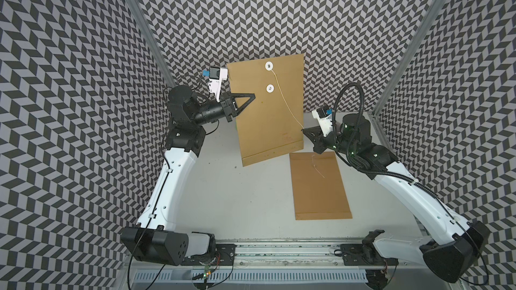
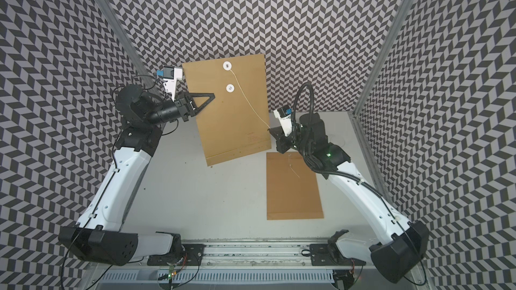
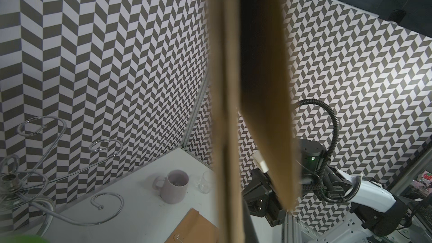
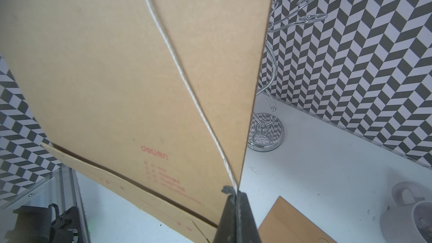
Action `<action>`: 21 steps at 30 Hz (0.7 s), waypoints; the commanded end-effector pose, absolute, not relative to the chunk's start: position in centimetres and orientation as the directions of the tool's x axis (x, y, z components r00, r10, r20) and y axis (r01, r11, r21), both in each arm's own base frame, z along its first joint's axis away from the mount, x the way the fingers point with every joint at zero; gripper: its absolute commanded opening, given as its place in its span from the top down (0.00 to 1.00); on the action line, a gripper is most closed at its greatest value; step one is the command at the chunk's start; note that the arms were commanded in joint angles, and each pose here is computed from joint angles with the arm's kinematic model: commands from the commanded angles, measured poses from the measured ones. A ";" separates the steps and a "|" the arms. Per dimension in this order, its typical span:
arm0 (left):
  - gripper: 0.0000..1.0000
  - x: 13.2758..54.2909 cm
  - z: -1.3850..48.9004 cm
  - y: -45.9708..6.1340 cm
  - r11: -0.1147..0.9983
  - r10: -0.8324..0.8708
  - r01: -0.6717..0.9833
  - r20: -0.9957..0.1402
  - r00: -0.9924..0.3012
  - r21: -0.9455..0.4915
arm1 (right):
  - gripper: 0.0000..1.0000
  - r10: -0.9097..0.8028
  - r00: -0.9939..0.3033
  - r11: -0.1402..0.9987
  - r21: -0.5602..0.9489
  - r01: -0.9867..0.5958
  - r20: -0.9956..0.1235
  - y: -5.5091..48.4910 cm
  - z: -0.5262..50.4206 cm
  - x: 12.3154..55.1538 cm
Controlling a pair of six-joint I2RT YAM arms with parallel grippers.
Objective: Close the mouth of the file bag
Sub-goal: Close the file bag.
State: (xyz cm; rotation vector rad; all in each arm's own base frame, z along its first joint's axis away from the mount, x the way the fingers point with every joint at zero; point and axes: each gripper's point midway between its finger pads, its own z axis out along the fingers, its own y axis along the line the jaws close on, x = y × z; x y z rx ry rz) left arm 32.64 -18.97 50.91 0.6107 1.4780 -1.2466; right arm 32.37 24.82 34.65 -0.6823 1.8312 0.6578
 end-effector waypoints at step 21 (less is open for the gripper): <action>1.00 33.6 50.7 -18.7 0.377 -0.251 0.858 -0.930 -0.269 -0.350 | 1.00 -0.075 -0.250 0.385 0.203 -0.900 -0.965 33.4 40.7 22.9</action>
